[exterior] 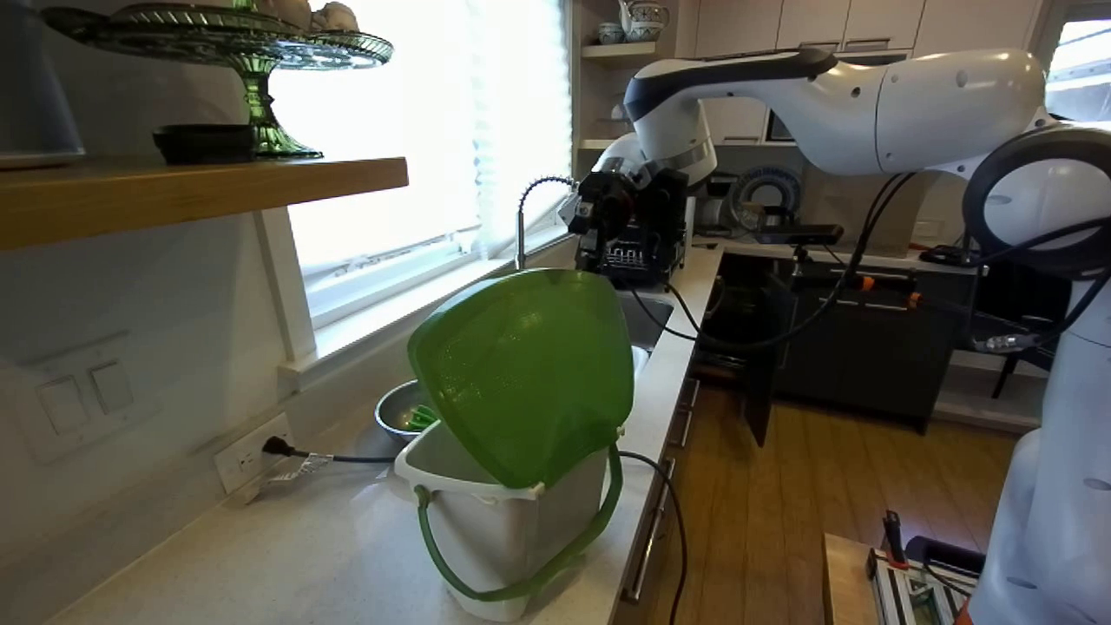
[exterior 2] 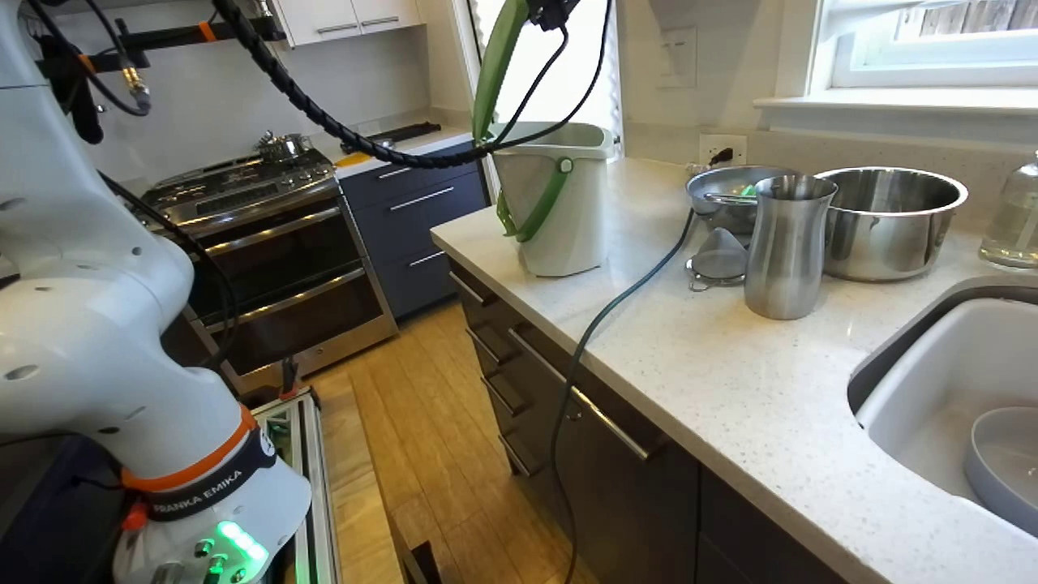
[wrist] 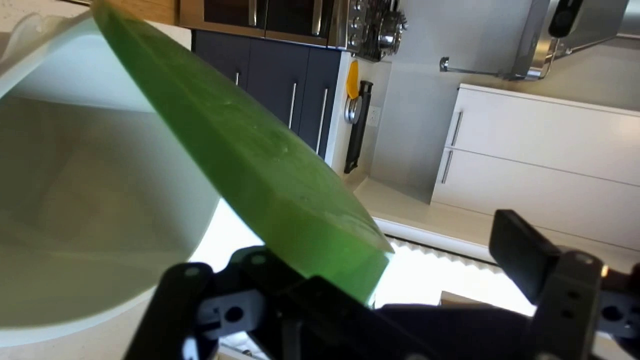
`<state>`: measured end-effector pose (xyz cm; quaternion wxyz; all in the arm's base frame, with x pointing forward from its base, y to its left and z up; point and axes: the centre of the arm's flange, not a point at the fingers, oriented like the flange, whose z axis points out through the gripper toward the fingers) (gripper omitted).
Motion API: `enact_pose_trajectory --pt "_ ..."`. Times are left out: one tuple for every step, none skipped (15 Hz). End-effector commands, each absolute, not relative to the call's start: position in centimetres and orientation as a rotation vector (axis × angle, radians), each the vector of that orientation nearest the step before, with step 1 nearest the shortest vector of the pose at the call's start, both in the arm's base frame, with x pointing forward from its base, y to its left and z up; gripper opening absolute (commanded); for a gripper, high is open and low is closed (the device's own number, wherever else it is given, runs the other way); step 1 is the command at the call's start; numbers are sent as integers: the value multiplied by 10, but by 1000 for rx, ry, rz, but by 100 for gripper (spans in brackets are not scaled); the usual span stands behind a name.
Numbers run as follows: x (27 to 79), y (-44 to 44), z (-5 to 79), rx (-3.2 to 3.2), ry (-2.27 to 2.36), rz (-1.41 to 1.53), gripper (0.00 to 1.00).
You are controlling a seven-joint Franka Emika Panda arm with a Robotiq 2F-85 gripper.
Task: Open the bin
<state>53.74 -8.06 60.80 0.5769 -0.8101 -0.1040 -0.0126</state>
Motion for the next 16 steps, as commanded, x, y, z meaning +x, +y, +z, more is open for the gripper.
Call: enact_pose_trajectory --pt "530 -62 619 -1909 -345 1 100" --pt "529 -58 622 -1908 -369 5 100" --pt "528 -55 627 -1909 -384 7 100" --pt "526 -52 630 -1906 -406 13 100" --pt "523 -48 634 -1912 -422 20 100" --pt "520 -45 637 -1918 -436 29 100" --pt "517 -43 640 -1924 -445 40 100" --pt "514 -40 643 -1939 -453 47 100" --pt "512 -39 645 -1952 -469 51 100" --pt "509 -36 647 -1964 -481 56 100" --pt "507 -34 649 -1975 -496 63 100" --pt "505 -31 651 -1983 -511 70 100" --pt "502 -29 654 -1993 -525 73 100" --pt "500 -27 657 -2000 -539 78 100" --pt "498 -24 659 -2006 -554 81 100" --pt "496 -22 661 -2017 -566 79 100"
